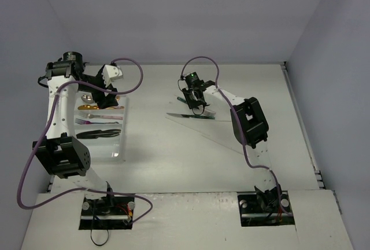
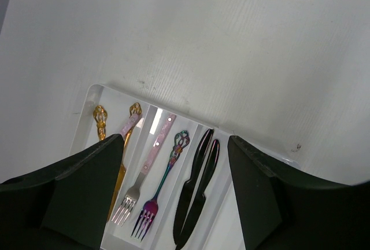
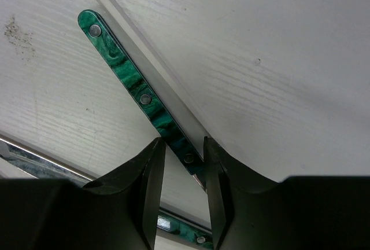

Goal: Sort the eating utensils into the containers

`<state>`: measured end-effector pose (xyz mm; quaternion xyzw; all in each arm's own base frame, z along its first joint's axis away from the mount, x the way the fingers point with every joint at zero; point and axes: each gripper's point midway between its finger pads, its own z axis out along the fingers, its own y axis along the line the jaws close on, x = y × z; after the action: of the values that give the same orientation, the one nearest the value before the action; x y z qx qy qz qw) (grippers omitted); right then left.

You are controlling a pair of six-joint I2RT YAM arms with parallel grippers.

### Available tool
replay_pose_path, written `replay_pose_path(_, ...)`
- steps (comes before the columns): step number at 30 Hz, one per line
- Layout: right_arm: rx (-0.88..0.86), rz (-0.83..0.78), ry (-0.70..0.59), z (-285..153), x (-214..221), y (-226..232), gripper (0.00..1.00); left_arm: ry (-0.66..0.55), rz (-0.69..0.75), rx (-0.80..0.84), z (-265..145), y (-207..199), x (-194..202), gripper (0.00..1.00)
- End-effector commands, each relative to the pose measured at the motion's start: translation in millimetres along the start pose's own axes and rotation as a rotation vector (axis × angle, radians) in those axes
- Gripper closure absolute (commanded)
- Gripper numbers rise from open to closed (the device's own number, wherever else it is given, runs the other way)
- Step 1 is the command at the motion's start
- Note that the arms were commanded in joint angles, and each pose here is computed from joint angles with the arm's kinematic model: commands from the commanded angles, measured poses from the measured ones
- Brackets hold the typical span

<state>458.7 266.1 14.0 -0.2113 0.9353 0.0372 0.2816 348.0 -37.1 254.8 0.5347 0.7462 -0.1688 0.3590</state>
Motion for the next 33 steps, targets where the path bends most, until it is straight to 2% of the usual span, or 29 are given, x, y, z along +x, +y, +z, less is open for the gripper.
replay_pose_path(1, -0.006, 0.002, 0.081, 5, 28, 1, 0.71, -0.052, 0.051, -0.016, -10, -8, -20, 0.31)
replay_pose_path(5, -0.043, -0.006, 0.094, 2, 34, 10, 0.77, -0.053, 0.046, -0.014, -10, -8, -19, 0.31)
replay_pose_path(9, -0.054, -0.025, 0.091, 0, 34, 20, 0.99, -0.065, 0.030, -0.016, -10, -6, -23, 0.31)
replay_pose_path(18, -0.073, -0.018, -0.057, -58, -20, 35, 1.00, -0.158, -0.062, -0.024, -14, -4, -47, 0.31)
replay_pose_path(23, -0.058, 0.002, -0.190, -111, -57, 41, 1.00, -0.259, -0.280, -0.066, -19, 9, -72, 0.31)
replay_pose_path(27, -0.090, 0.046, -0.310, -153, -95, 49, 1.00, -0.385, -0.633, -0.103, -16, 29, -92, 0.31)
replay_pose_path(30, -0.149, 0.082, -0.386, -179, -122, 61, 1.00, -0.559, -0.763, -0.164, -25, 51, -118, 0.30)
replay_pose_path(31, -0.157, 0.093, -0.408, -186, -130, 62, 1.00, -0.584, -0.853, -0.151, -11, 50, -106, 0.28)
replay_pose_path(32, -0.193, 0.096, -0.421, -193, -135, 69, 1.00, -0.642, -0.895, -0.155, -13, 52, -112, 0.26)
replay_pose_path(33, -0.228, 0.102, -0.446, -202, -144, 77, 1.00, -0.723, -0.955, -0.175, -21, 54, -121, 0.19)
